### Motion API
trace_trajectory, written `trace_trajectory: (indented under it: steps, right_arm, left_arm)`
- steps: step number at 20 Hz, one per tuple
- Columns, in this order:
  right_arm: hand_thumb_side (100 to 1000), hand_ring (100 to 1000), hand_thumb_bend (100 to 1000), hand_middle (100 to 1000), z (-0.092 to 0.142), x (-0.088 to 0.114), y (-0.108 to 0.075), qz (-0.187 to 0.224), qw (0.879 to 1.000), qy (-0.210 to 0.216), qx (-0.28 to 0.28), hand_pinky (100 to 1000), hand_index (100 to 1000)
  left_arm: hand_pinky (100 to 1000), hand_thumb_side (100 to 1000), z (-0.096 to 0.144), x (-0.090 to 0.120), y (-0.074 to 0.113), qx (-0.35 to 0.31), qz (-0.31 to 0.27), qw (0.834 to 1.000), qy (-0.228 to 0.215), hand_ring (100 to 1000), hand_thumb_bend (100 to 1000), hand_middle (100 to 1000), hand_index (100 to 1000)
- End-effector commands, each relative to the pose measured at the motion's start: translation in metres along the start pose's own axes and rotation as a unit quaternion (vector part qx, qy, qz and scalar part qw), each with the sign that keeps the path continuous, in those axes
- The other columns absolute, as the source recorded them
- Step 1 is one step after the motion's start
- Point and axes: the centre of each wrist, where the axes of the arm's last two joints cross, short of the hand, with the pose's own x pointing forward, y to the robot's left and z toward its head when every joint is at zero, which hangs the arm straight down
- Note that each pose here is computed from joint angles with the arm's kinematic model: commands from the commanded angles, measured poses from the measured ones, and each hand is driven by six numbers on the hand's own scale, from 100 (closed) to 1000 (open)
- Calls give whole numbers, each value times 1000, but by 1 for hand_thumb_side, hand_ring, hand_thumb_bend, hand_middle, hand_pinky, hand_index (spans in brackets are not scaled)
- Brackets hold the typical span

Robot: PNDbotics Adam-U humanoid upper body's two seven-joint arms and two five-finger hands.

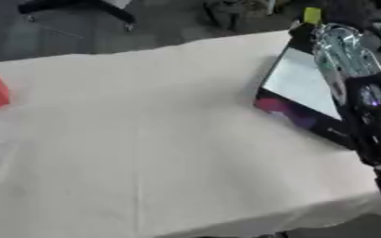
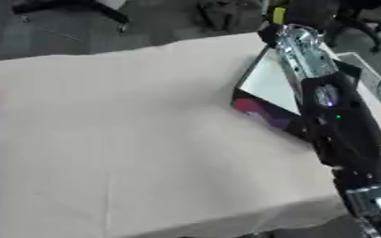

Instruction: Pick up the objects with one hand, pass them to the other hand, and then place them into the box on the other side of the table.

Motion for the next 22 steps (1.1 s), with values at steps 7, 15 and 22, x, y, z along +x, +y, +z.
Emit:
trace_trajectory:
  steps: [7,15,22]
  right_arm:
    - [899,1000,582,1000,-35,-14,81,50,964,97,243,1000,1000]
    - [725,1000,581,1000,-35,-5,65,132,954,70,259,1000,1000]
    - [563,1000,542,1000,-18,10,11,149,983,19,105,1000,1000]
  left_arm:
    - [762,281,7,-9,17,-1,-19,1000,13,708,176,747,859]
    - [761,279,9,-11,16,-4,-20,1000,17,707,180,745,858]
    - [756,279,12,-13,13,-8,-19,999,24,686,192,724,849]
